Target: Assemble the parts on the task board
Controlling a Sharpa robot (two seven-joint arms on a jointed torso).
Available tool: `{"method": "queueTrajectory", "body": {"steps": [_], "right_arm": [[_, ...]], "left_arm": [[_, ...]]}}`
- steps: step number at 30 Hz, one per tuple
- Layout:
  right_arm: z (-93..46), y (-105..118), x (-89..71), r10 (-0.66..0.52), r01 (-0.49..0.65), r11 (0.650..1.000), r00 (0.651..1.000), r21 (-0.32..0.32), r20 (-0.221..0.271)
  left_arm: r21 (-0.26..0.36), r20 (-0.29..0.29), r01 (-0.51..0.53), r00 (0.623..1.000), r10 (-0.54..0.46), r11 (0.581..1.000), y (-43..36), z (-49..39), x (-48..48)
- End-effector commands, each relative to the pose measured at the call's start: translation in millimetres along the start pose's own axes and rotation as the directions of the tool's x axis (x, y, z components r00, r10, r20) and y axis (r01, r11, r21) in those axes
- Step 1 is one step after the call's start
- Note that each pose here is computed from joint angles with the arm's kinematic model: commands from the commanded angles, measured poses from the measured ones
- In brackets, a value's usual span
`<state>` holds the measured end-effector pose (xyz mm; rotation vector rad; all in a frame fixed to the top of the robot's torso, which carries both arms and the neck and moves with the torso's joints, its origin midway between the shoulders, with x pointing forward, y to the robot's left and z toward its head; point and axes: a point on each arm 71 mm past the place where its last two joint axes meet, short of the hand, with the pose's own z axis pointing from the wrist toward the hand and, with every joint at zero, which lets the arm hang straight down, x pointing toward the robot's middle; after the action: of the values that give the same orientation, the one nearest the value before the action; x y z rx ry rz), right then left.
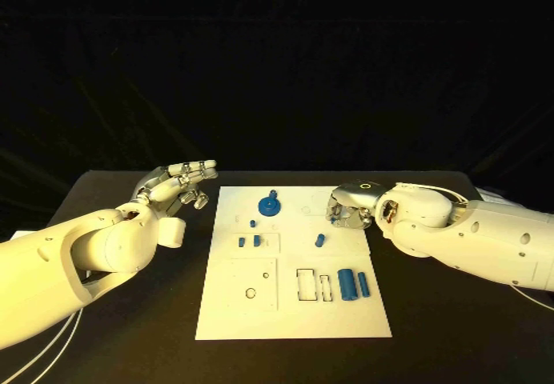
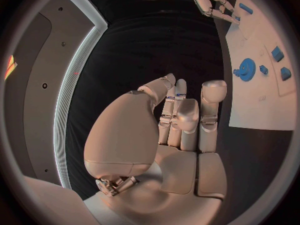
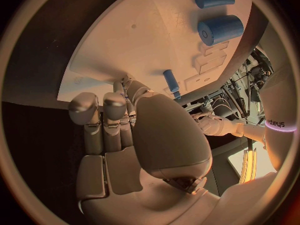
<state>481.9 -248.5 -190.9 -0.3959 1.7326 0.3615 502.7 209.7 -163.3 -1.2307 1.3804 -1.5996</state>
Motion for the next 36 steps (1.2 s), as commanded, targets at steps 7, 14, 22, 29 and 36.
{"method": "queueTrajectory", "body": {"steps": [7, 14, 22, 29, 36], "right_arm": [[-4.9, 3.3, -4.2, 0.050, -0.049, 0.999, 0.995, -0.007, 0.083], [-9.6, -2.3, -17.1, 0.117, -0.119, 0.993, 0.985, 0.012, 0.124], [-19.0, -0.7, -32.9, 0.204, -0.207, 0.978, 0.968, 0.002, 0.146], [-20.7, 39.9, -37.7, 0.241, -0.229, 0.969, 0.959, -0.093, 0.149], [-20.0, 92.1, -27.8, 0.241, -0.211, 0.954, 0.962, -0.214, 0.127]], "left_arm": [[0.002, -0.003, -0.005, 1.000, 0.005, 1.000, 0.0, 1.1, -0.7], [-0.002, -0.001, -0.010, 1.000, 0.010, 1.000, 0.8, 1.9, -1.7], [-0.005, 0.006, -0.013, 1.000, 0.013, 1.000, 1.3, 2.7, -3.4], [-0.009, -0.002, -0.010, 1.000, 0.010, 1.000, 2.5, 1.9, 0.1], [-0.014, -0.019, -0.003, 1.000, 0.003, 1.000, 4.2, 0.1, 6.7]]}}
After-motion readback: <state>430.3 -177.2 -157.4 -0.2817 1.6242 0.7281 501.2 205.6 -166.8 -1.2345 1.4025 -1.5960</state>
